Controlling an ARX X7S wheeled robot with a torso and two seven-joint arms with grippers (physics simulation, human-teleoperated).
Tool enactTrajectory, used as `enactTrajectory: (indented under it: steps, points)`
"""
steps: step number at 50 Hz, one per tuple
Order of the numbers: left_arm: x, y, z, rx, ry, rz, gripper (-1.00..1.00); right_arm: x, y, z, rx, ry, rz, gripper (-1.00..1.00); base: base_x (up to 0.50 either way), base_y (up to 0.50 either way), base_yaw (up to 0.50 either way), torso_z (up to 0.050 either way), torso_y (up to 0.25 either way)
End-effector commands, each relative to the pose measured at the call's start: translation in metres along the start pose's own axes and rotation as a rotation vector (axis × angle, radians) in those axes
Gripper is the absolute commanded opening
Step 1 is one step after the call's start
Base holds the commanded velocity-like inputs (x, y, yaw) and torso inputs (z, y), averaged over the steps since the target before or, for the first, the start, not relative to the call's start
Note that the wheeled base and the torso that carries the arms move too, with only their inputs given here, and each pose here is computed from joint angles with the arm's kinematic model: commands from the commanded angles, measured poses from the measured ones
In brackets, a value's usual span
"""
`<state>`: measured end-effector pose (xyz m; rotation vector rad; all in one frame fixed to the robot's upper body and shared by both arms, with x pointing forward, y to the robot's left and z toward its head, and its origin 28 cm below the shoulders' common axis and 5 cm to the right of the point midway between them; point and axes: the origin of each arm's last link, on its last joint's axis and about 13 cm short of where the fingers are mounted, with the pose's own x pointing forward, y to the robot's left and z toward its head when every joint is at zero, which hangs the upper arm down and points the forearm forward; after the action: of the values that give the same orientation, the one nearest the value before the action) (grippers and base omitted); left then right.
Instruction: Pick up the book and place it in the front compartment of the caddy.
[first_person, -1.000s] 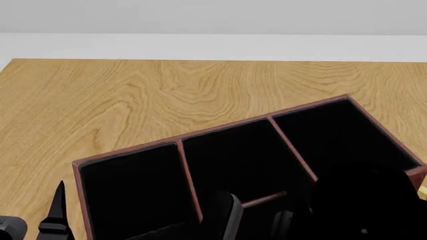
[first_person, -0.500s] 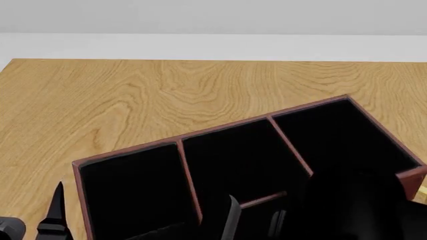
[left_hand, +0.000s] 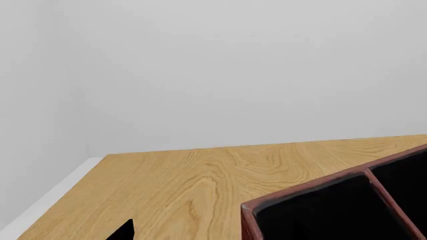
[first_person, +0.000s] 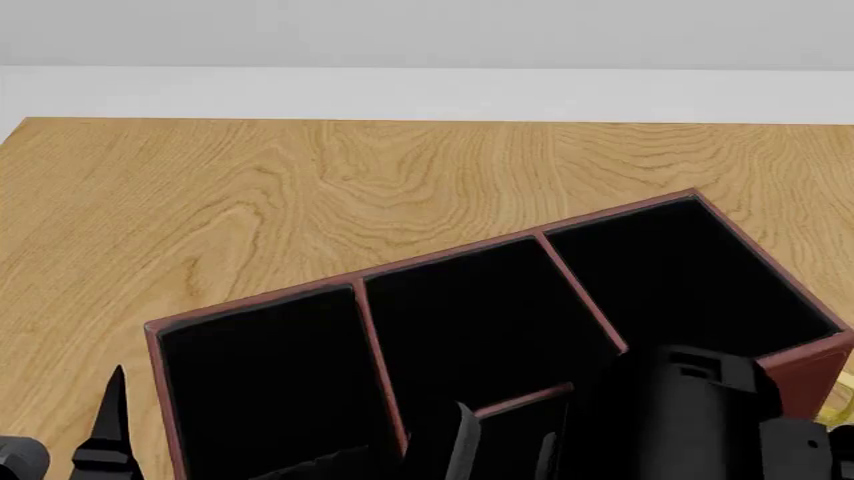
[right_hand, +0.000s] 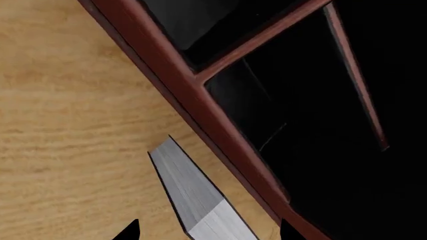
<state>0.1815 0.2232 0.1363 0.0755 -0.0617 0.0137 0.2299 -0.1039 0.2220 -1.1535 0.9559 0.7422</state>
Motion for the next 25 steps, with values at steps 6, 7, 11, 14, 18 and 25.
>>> enactTrajectory:
  steps: [6,7,11,14,18,25]
  points:
    - [0.000,0.001,0.002,-0.017,-0.018,-0.013,1.00,0.008,-0.001,0.006,-0.037,0.001,0.010,1.00,0.00,0.00,0.00,0.000,0.000]
    - [0.000,0.001,0.002,-0.017,-0.018,-0.013,1.00,0.009,-0.001,0.006,-0.038,0.002,0.010,1.00,0.00,0.00,0.00,0.000,0.000]
    - [0.000,0.001,0.001,-0.017,-0.017,-0.013,1.00,0.011,-0.001,0.007,-0.042,0.006,0.014,1.00,0.00,0.00,0.00,0.000,0.000]
    - [0.000,0.001,0.002,-0.017,-0.018,-0.014,1.00,0.012,0.000,0.007,-0.045,0.007,0.018,1.00,0.00,0.00,0.00,0.000,0.000]
    - [0.000,0.001,0.002,-0.016,-0.018,-0.014,1.00,0.013,0.000,0.007,-0.045,0.011,0.021,1.00,0.00,0.00,0.00,0.000,0.000]
    - [0.001,0.000,0.002,-0.017,-0.018,-0.017,1.00,0.017,-0.001,0.007,-0.055,0.025,0.022,1.00,0.00,0.00,0.00,0.000,0.000]
